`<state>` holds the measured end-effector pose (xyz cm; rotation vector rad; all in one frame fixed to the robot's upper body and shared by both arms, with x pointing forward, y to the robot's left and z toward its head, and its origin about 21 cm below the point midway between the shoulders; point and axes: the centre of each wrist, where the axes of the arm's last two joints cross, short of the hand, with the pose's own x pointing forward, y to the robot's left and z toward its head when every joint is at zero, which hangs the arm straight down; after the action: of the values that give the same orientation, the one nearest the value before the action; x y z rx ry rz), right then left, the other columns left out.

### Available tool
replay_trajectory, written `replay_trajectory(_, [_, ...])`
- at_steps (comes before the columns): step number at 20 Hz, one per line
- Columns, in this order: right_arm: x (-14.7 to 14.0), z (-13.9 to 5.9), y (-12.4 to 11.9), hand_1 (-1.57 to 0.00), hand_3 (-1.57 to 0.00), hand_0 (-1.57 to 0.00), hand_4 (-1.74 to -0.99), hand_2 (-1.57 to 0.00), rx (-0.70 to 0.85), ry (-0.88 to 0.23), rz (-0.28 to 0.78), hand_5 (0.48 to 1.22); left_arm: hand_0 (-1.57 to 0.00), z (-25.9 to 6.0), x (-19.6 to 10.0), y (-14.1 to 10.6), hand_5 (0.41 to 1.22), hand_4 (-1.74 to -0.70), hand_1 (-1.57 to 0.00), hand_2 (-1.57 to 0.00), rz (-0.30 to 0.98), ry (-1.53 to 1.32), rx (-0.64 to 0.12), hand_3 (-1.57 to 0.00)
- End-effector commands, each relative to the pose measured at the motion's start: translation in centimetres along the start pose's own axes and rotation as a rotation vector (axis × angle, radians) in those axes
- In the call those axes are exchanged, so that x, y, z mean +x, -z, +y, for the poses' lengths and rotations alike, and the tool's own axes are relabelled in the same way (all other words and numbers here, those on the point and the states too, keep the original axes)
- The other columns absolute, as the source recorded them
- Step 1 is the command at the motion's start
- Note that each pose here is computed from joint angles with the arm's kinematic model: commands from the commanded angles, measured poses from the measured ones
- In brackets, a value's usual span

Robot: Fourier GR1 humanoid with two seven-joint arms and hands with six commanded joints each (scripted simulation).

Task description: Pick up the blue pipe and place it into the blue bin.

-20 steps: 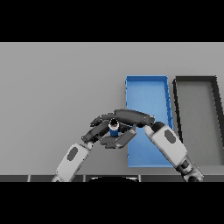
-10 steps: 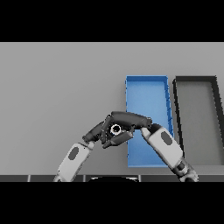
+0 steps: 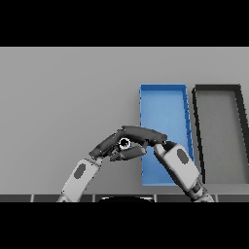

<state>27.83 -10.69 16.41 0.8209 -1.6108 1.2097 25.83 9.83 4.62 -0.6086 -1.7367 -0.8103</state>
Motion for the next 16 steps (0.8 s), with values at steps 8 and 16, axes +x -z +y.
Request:
replay_trajectory(8, [0.5,0.1,0.4,-1.57,-1.57,-1.57,-1.499,-1.57,-0.032,-0.015,-0.006,1.218,-0.2,1.0,-0.2,0.1,0.848,-1.03,-0.18,-0.18,0.151,0.035,-0.068,-0.14])
replay_trajectory(16, [0.7,0.0,0.0,-1.57,-1.57,-1.57,-1.497,-1.57,-0.047,-0.006,-0.065,1.22,-0.03,0.7,-1.0,-0.1,0.544,-0.97,-0.03,-0.03,0.229,0.0,-0.039,-0.02])
